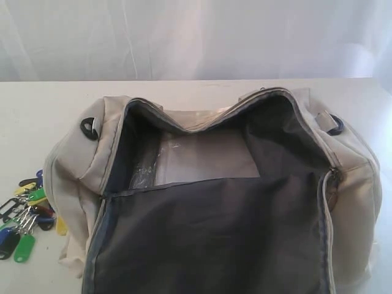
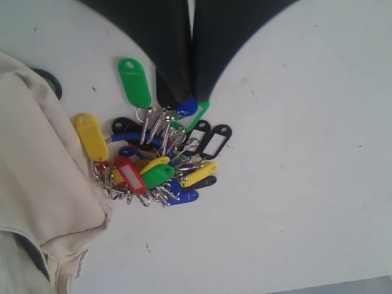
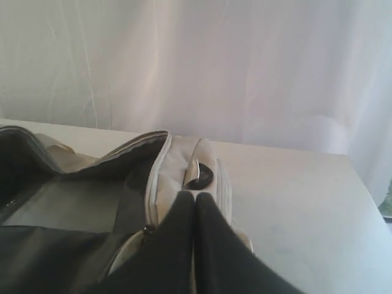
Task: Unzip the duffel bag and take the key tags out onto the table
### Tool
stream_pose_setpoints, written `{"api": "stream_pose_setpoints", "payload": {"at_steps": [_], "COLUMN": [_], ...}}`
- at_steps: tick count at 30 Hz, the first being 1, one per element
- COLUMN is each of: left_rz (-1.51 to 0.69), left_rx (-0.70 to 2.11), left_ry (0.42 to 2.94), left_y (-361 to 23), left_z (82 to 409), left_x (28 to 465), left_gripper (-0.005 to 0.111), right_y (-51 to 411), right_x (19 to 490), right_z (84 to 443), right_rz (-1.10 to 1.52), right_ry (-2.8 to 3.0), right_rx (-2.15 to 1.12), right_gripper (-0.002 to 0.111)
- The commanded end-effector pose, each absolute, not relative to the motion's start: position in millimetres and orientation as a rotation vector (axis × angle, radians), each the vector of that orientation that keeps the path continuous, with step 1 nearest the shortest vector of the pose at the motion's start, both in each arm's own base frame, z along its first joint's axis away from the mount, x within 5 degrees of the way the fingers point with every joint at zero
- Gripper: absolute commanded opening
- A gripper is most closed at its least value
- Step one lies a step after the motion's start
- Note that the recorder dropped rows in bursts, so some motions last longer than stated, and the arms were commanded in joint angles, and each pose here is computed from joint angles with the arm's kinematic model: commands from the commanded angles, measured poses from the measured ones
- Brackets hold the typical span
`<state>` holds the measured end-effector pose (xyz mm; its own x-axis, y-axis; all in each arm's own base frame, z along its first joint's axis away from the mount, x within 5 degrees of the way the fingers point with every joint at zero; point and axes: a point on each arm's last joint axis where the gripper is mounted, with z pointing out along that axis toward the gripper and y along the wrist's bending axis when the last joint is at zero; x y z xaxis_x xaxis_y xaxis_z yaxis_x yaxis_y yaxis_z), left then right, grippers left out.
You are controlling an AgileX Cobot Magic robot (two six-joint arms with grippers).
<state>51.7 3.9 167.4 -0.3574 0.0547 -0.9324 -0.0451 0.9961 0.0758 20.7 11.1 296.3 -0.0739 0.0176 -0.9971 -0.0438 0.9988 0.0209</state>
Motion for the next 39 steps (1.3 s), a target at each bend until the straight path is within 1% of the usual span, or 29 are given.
{"api": "stream_pose_setpoints", "payload": {"at_steps": [1,5,8,12,22,26,39], "left_rz": [0.103,0.103,0.103,0.103,0.103,0.103,0.103], "left_rx": [0.015,0.015,0.015,0.015,0.015,0.015,0.015], "left_ry": [1.935,1.935,1.935,1.935,1.934,1.934,1.934], "left_y": [3.7,3.7,3.7,3.7,3.7,3.7,3.7], "left_z": [166.3,166.3,166.3,166.3,166.3,166.3,166.3], "left_x": [51.5,51.5,51.5,51.5,51.5,51.5,51.5], "left_gripper": [0.000,0.000,0.000,0.000,0.000,0.000,0.000], "right_y": [4.6,-1.8,-2.8,-4.1,-6.1,-7.0,-5.5], "right_x": [31.0,39.7,47.1,54.3,53.8,53.7,53.9], "right_z": [284.0,260.5,235.2,186.4,184.8,184.8,185.1], "right_rz": [-0.049,-0.183,-0.180,-0.184,-0.189,-0.118,-0.098], "right_ry": [1.607,1.611,1.659,1.782,1.801,1.798,1.795], "right_rx": [-0.025,-0.068,-0.066,-0.077,-0.044,0.065,0.043], "right_gripper": [0.000,0.000,0.000,0.000,0.000,0.000,0.000]}}
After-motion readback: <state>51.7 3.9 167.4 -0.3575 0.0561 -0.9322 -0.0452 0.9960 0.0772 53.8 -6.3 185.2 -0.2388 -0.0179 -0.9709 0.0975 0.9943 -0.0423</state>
